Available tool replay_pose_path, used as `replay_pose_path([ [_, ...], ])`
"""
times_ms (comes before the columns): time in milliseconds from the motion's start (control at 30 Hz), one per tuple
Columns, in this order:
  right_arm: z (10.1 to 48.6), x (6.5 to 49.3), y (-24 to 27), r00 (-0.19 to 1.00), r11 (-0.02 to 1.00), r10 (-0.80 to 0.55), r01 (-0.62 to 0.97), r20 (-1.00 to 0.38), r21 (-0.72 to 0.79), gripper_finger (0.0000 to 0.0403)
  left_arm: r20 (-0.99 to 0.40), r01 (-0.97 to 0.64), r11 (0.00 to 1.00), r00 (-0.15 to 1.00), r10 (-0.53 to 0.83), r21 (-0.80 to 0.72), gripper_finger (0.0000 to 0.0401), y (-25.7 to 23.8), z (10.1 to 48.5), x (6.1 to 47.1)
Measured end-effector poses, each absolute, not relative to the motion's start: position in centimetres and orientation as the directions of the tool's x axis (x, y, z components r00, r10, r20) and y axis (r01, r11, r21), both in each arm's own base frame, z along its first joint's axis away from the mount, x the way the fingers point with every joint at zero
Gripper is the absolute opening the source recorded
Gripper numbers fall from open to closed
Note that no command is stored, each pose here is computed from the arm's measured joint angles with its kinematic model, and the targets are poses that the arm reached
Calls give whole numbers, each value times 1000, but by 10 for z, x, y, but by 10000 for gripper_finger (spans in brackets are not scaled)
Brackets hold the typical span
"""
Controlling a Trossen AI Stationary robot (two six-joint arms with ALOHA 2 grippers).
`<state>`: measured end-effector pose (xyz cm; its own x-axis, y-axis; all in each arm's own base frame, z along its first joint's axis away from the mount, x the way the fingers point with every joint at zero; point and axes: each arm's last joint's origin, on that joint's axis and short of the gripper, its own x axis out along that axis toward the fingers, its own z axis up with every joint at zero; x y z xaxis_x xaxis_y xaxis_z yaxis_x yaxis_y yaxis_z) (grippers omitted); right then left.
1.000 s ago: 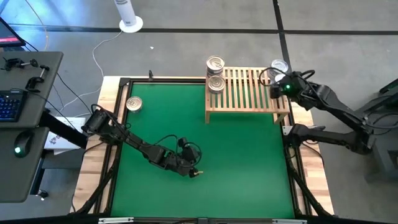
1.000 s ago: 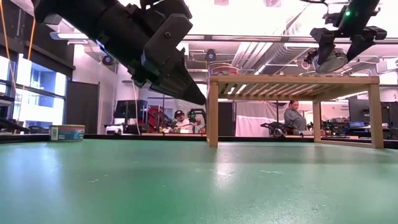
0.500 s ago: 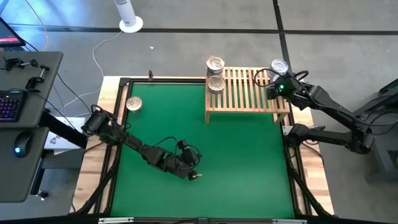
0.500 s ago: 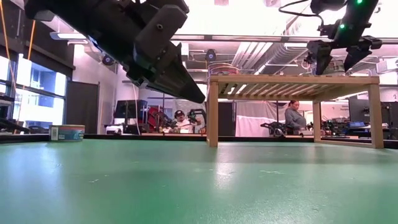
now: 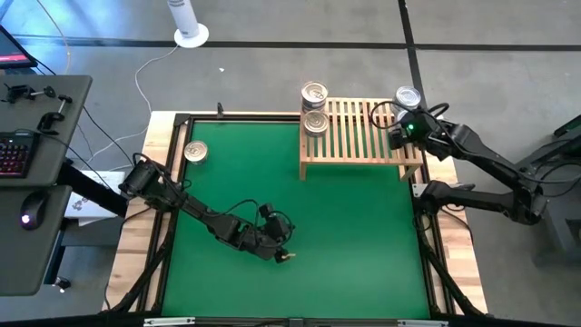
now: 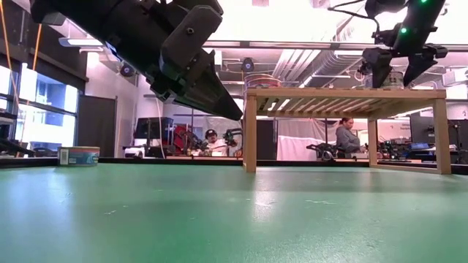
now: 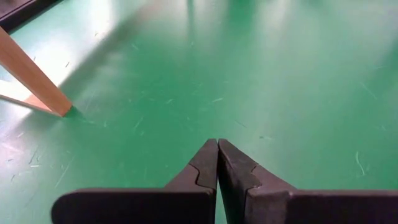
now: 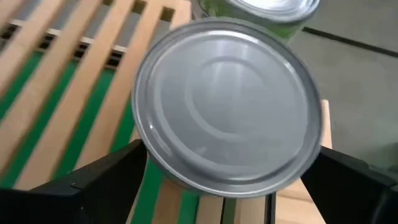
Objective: Stack canned seafood by type on shelf
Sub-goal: Stack the green tuna can on top of the green tuna can on the shelf, then stack the blue pink tuna can on top of the blue pink tuna can on the shelf
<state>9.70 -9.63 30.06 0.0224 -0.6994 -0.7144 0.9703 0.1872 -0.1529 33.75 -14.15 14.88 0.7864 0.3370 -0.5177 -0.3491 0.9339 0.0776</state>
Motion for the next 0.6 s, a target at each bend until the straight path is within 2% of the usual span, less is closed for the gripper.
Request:
replay_pose_path([
  [267,316,94,-94,37,197,-708,969,-705,-148,399,-518,-353,933,787,337,70,0,-142,149,338],
  [600,332,83,-85,-6,187,-675,966,-738,-180,399,-518,-356,932,787,336,64,0,-142,149,338],
])
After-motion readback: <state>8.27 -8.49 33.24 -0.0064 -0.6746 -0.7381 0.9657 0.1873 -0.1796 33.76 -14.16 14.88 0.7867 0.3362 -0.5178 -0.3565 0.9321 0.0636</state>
